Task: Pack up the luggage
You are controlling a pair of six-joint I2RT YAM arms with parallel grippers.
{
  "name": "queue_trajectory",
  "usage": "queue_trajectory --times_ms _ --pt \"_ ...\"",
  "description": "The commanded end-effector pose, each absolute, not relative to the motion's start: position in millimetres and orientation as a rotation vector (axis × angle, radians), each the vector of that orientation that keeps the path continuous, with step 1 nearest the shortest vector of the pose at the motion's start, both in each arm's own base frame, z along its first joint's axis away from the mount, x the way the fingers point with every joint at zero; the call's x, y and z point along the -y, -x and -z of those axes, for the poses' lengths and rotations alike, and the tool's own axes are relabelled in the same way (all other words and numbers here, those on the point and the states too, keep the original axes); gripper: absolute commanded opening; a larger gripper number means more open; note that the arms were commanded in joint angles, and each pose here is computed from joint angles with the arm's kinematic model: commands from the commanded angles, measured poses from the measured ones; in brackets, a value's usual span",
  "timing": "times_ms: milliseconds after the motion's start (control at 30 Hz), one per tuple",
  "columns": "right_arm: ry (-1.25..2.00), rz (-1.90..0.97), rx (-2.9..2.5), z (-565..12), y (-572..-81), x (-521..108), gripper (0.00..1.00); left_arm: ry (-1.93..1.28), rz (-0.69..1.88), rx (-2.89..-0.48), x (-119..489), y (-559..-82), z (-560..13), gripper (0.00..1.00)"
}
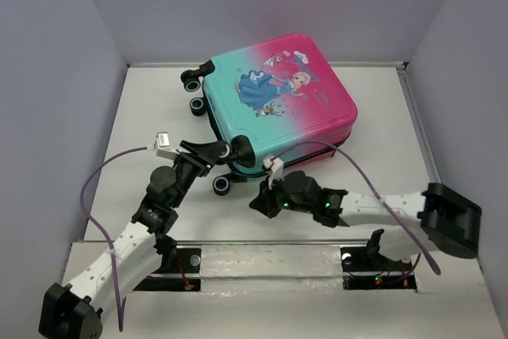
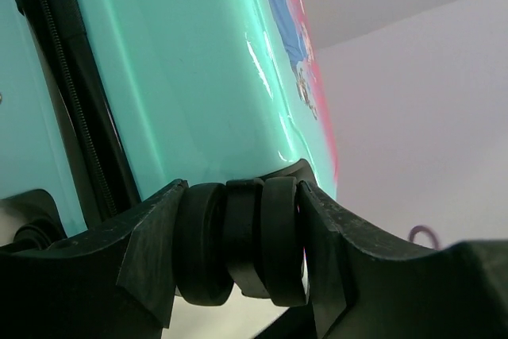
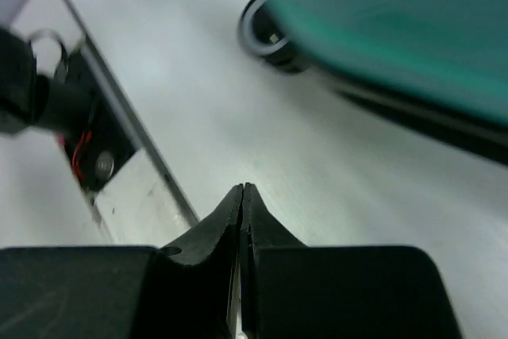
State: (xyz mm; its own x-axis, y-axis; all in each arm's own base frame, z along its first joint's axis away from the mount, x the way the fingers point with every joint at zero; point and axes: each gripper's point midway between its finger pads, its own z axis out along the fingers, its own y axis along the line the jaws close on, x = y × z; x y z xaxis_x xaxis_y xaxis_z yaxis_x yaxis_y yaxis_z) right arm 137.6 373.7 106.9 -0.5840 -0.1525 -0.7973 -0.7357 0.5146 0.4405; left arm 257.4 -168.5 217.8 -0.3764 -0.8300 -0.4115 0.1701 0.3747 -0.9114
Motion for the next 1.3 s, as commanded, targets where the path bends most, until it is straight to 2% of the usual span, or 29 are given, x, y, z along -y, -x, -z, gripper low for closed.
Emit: queue_trajectory --times_ms 0,33,67,167,200,233,267,333,367,400,467,500,533,600,867,900,1067,1267 --pt "0.447 -0.961 -1.932 -153 -194 -307 0.07 0.501 1.057 -1.664 160 -254 -216 0.06" --pt "0.424 -0.925 -1.972 -139 -197 -287 0.07 0.494 1.053 -1.665 160 -253 -219 0.06" --pt "0.382 -0.93 -1.931 -154 -203 -271 0.07 0.493 1.046 -1.674 159 -252 -220 0.12" --pt "0.272 -0.766 -1.965 -150 -216 -233 0.08 0.505 1.072 -1.679 161 -250 -220 0.38" --pt "0.233 -0.705 -2.017 -140 -217 -219 0.11 0.51 1.091 -1.685 163 -249 -218 0.52" --pt "0.188 -0.683 -2.005 -144 -224 -213 0.15 0.505 1.096 -1.69 164 -248 -217 0.58" --pt "0.111 -0.598 -2.061 -131 -230 -191 0.22 0.509 1.111 -1.7 167 -247 -215 0.69" --pt "0.033 -0.574 -2.087 -124 -234 -173 0.34 0.521 1.108 -1.724 167 -247 -209 0.79" --pt "0.041 -0.584 -2.093 -123 -233 -174 0.34 0.525 1.111 -1.723 167 -247 -209 0.79" --pt "0.01 -0.579 -2.092 -123 -236 -167 0.42 0.507 1.142 -1.741 172 -242 -207 0.81" --pt "-0.009 -0.569 -2.107 -123 -236 -162 0.48 0.515 1.165 -1.747 174 -240 -205 0.82" --pt "-0.032 -0.54 -2.103 -126 -239 -155 0.56 0.53 1.2 -1.741 176 -238 -205 0.83" --pt "-0.045 -0.52 -2.098 -127 -240 -152 0.56 0.537 1.212 -1.735 176 -237 -205 0.82" --pt "-0.078 -0.49 -2.097 -128 -242 -143 0.64 0.556 1.248 -1.705 177 -237 -208 0.82" --pt "-0.169 -0.481 -2.076 -125 -264 -122 0.63 0.627 1.334 -1.647 179 -240 -213 0.72" --pt "-0.182 -0.462 -2.069 -123 -271 -113 0.62 0.635 1.34 -1.627 178 -241 -215 0.65" --pt "-0.128 -0.534 -1.916 -152 -290 -114 0.59 0.7 1.322 -1.547 167 -250 -225 0.5" --pt "-0.135 -0.504 -1.889 -155 -311 -98 0.53 0.713 1.335 -1.461 162 -255 -245 0.3"
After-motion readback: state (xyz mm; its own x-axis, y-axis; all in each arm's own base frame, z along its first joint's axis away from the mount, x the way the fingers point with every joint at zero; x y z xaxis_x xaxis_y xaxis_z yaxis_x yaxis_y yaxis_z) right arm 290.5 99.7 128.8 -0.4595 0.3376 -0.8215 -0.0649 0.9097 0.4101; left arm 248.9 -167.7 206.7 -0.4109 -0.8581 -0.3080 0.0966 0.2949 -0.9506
